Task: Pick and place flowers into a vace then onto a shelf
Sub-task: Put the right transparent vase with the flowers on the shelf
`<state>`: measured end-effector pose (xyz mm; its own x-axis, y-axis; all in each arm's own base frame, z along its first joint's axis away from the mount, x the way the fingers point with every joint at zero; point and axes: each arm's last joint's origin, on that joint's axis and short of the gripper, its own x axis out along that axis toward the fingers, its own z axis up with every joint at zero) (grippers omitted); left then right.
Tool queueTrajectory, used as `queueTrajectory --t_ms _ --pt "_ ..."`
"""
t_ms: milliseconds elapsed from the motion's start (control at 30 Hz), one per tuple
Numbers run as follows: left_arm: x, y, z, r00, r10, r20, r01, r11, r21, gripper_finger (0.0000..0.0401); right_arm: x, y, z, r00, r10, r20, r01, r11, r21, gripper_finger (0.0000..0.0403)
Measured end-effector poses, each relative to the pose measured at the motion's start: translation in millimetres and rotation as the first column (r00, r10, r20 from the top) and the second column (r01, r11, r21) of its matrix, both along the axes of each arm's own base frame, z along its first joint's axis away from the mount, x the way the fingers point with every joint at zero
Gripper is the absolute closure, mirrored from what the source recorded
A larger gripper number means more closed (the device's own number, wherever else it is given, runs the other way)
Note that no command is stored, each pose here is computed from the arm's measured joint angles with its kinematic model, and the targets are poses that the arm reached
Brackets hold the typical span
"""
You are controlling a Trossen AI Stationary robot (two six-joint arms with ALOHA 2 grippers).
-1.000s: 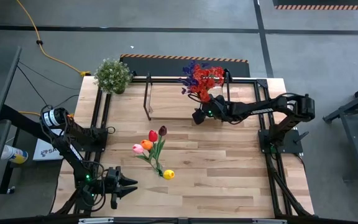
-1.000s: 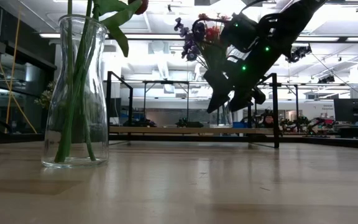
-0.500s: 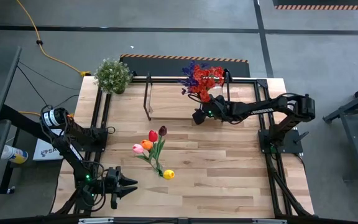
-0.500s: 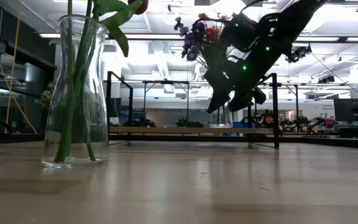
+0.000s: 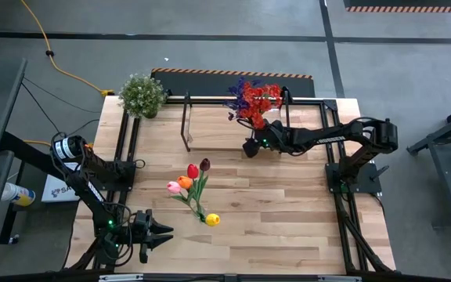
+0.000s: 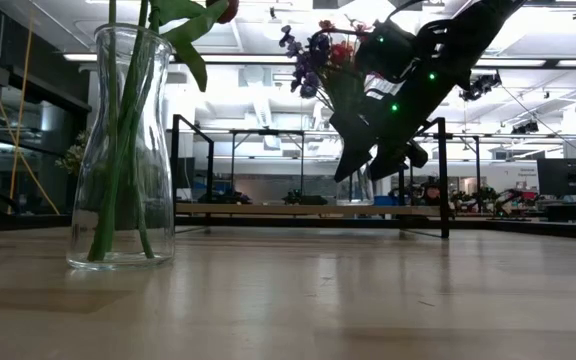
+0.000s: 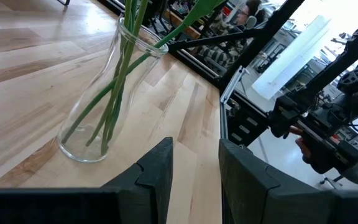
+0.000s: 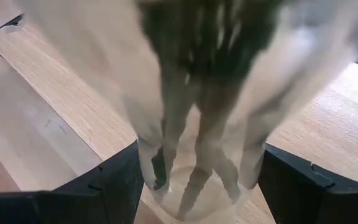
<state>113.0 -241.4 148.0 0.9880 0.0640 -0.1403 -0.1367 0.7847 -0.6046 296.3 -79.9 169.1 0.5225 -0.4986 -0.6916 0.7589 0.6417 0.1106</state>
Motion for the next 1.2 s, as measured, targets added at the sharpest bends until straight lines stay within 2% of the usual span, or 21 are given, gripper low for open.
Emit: queueTrajectory --t_ms 267,833,1200 --pt "0.0 0.0 0.0 1.000 0.000 0.000 0.000 1.000 0.000 0.0238 0.0 0.2 -0.1 1.000 0.004 0.000 -0.004 1.000 0.005 0.0130" --pt "0.0 0.0 0.0 1.000 0.000 0.000 0.000 1.000 0.000 0.0238 0.9 -3.6 1.1 0.998 -0.062 0.024 0.064 0.996 -0.065 0.0130" --pt "-0.2 0.5 -1.0 1.000 0.000 -0.005 0.000 1.000 0.014 0.0238 2.1 -6.3 2.6 0.993 -0.085 0.078 0.087 0.996 -0.026 0.0130"
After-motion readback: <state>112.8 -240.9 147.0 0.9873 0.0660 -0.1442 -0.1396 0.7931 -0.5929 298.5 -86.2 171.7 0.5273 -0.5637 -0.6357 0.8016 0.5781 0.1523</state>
